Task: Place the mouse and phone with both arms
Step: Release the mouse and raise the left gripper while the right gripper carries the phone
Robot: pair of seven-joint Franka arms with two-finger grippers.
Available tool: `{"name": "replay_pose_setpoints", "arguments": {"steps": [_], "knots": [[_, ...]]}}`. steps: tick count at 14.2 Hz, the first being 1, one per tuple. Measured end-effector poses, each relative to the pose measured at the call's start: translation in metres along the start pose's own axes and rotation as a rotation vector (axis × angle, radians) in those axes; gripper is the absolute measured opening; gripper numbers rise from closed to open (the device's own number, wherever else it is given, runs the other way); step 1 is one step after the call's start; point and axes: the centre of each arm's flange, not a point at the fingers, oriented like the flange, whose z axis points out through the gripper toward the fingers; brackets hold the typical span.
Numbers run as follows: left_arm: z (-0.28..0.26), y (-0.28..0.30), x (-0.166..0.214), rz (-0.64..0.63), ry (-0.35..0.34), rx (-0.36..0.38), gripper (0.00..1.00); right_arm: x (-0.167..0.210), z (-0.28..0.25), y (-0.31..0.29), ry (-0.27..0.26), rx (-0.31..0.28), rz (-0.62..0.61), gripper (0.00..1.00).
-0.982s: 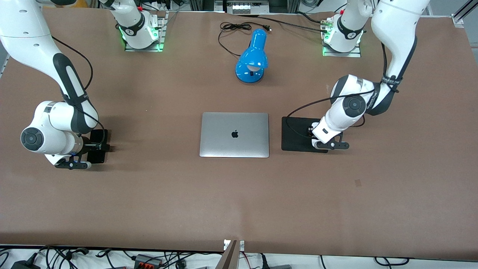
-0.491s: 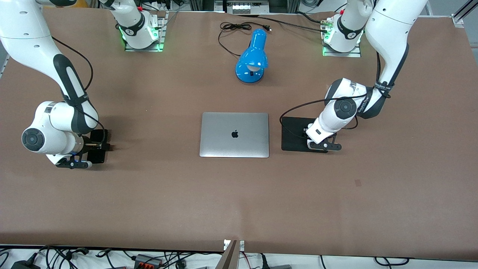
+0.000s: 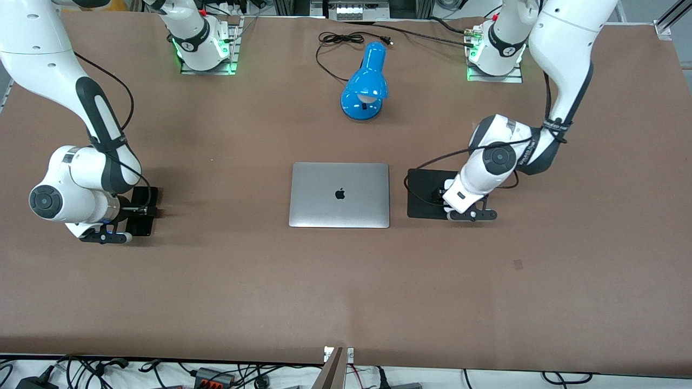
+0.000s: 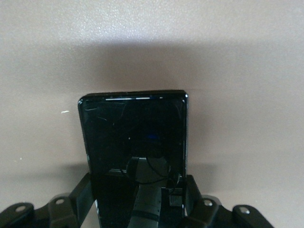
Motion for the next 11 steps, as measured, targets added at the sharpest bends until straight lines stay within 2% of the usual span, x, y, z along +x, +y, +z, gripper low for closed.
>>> {"name": "replay_pose_setpoints", "arguments": {"steps": [2,5,8,11], "knots": [[-0.056,-0.001,0.022,0.017,-0.034,0.076,1.0,0.0,-0.007,-0.003,-0.014,0.0,-0.005,0.79],[-0.117,-0.015,0.044,0.099,-0.018,0.186,1.0,0.0,-0.045,-0.023,-0.014,-0.008,-0.037,0.79],[-0.161,-0.056,0.062,0.183,-0.049,0.203,1.0,-0.007,-0.078,-0.076,-0.024,-0.018,-0.104,0.79],[-0.214,-0.118,0.075,0.241,-0.082,0.194,1.0,-0.011,-0.078,-0.125,-0.031,0.052,-0.127,0.79]]}}
